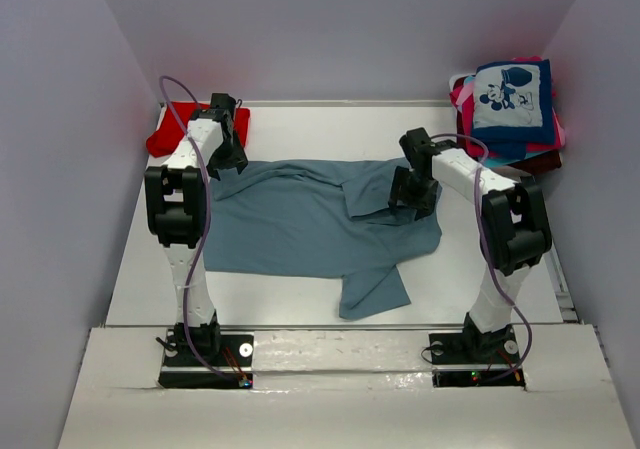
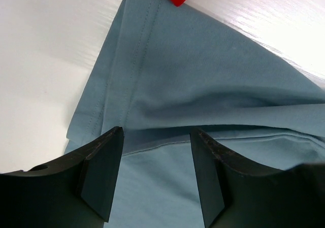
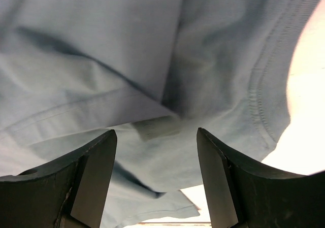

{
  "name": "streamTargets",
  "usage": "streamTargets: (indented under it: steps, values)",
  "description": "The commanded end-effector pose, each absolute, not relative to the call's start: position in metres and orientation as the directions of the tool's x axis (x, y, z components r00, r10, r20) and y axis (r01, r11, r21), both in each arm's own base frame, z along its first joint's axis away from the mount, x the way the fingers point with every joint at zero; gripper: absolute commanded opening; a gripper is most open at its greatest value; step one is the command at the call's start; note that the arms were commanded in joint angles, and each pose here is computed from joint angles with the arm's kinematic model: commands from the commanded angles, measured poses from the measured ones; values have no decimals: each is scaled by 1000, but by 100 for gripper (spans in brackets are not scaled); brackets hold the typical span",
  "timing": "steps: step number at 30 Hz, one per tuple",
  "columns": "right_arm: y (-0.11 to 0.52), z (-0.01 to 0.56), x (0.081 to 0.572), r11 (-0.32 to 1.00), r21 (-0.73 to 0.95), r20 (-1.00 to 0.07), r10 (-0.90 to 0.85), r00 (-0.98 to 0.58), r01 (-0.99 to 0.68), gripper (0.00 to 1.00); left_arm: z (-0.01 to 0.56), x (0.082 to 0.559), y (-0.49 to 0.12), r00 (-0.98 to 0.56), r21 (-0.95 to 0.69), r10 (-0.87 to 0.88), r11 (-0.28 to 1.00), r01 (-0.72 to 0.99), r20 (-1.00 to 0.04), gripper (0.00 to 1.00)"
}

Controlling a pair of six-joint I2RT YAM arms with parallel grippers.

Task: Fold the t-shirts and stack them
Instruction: Fold the flattened tshirt in 1/3 of the way

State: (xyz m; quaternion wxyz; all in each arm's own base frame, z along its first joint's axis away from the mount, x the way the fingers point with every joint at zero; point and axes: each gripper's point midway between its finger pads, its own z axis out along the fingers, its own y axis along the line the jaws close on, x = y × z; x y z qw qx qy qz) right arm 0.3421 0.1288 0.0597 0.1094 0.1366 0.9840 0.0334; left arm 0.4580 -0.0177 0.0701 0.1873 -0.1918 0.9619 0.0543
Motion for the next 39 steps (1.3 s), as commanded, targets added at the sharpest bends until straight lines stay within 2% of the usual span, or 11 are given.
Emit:
streamTargets:
  steps: [1, 10, 16, 17, 27, 29, 30, 35, 36, 37, 39]
  values:
    - [119, 61, 348, 952, 101, -243, 306, -921, 290, 70, 92, 460, -17, -842, 24, -336, 924, -381, -422, 66]
    - [122, 58, 351, 952, 118, -251, 304, -919, 283, 65, 92, 458, -17, -843, 27, -336, 924, -382, -420, 66]
    - [126, 53, 353, 950, 140, -243, 307, -920, 280, 37, 91, 457, -16, -843, 29, -334, 924, -381, -421, 66]
    - [126, 54, 353, 950, 140, -243, 307, -920, 280, 28, 91, 457, -16, -844, 29, -334, 924, -381, -420, 66]
    - [127, 68, 353, 951, 149, -253, 302, -919, 271, 19, 91, 457, -16, -843, 30, -336, 923, -383, -420, 66]
    - [126, 71, 351, 952, 146, -248, 298, -922, 269, 15, 91, 457, -16, -842, 29, -336, 923, -383, -422, 66]
    - [125, 74, 348, 953, 137, -238, 296, -925, 270, 7, 92, 457, -16, -843, 30, -334, 924, -381, -421, 66]
    - [120, 82, 338, 959, 114, -228, 280, -932, 261, 11, 91, 457, -16, -843, 30, -336, 923, -383, -420, 66]
    - [119, 84, 337, 960, 110, -230, 276, -933, 257, 23, 91, 458, -16, -842, 29, -336, 923, -383, -422, 66]
    - [118, 86, 336, 961, 106, -233, 275, -933, 256, 44, 90, 457, -16, -844, 29, -336, 924, -382, -418, 66]
    - [116, 90, 335, 963, 105, -241, 268, -933, 249, 64, 89, 458, -17, -844, 26, -337, 924, -382, -417, 66]
